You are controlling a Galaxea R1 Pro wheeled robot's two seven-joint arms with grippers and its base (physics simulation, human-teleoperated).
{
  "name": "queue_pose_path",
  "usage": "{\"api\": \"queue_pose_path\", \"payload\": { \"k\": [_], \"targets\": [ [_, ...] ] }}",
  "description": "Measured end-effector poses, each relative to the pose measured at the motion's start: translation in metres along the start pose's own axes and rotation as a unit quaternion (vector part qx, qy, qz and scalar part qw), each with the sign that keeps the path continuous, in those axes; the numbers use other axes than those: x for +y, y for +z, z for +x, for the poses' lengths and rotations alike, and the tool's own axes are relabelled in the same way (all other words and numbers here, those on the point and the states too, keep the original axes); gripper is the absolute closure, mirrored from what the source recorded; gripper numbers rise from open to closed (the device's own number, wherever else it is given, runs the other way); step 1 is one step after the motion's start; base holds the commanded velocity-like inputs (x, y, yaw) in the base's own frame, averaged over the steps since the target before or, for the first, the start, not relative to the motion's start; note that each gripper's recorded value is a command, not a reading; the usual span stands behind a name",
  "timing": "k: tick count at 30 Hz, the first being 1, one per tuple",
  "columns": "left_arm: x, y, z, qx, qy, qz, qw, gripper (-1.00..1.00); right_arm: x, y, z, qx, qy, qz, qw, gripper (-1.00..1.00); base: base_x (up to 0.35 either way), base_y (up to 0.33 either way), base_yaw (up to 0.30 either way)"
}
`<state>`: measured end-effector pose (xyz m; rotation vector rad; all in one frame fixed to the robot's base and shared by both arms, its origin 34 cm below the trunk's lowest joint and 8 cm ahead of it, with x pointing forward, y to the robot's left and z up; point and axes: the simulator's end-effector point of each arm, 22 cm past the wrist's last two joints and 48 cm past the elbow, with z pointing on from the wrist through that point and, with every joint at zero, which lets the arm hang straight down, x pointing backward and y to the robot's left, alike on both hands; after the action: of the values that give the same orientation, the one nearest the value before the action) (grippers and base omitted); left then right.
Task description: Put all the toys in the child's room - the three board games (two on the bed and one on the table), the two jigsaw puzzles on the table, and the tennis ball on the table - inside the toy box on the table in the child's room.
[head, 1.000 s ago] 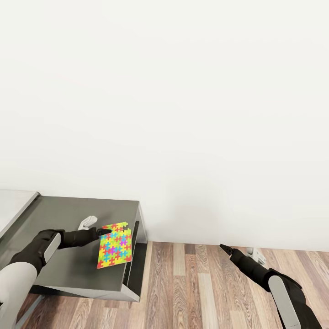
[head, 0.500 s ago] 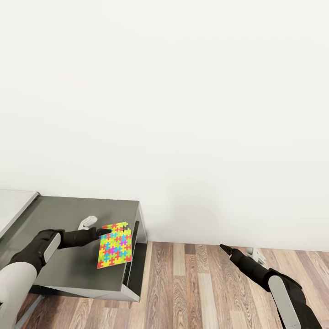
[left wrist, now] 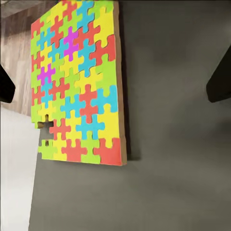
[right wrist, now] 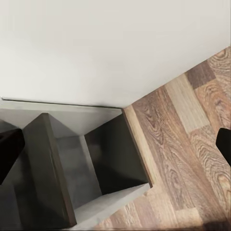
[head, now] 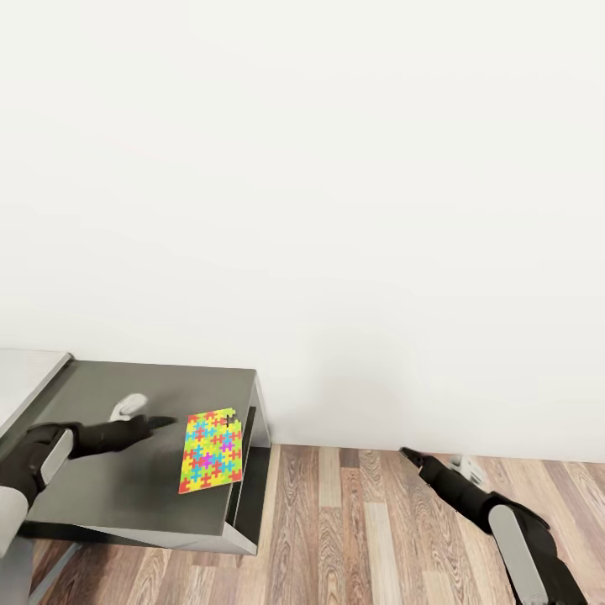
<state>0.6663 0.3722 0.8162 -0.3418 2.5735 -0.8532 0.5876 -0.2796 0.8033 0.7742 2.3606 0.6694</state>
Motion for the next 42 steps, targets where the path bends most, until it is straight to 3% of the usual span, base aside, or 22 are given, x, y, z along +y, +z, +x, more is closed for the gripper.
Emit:
{"api": "queue_pose_path", "payload": {
  "k": [5, 13, 20, 28, 42],
  "targets": [
    [-0.014, 0.003, 0.008, -0.003, -0.022, 0.03, 0.9993, -1.0, 0.028, 0.014, 0.016, 0.021, 0.005, -0.03, 0.9993, -1.0, 0.0, 0.0, 0.0],
    [-0.046, 0.022, -0.008, -0.024, -0.017, 0.065, 0.9974, -1.0, 0.061, 0.016, 0.041, 0.022, 0.012, -0.076, 0.9968, -1.0, 0.0, 0.0, 0.0],
    [-0.055, 0.022, -0.019, -0.038, -0.011, 0.083, 0.9957, -1.0, 0.068, 0.01, 0.045, 0.009, -0.001, -0.084, 0.9964, -1.0, 0.0, 0.0, 0.0],
    [-0.047, 0.026, -0.007, -0.028, -0.028, 0.08, 0.996, -1.0, 0.073, 0.008, 0.041, 0.003, -0.005, -0.089, 0.996, -1.0, 0.0, 0.0, 0.0],
    [-0.053, 0.025, -0.006, -0.026, -0.029, 0.093, 0.9949, -1.0, 0.077, 0.01, 0.047, 0.01, -0.01, -0.091, 0.9958, -1.0, 0.0, 0.0, 0.0]
  ]
}}
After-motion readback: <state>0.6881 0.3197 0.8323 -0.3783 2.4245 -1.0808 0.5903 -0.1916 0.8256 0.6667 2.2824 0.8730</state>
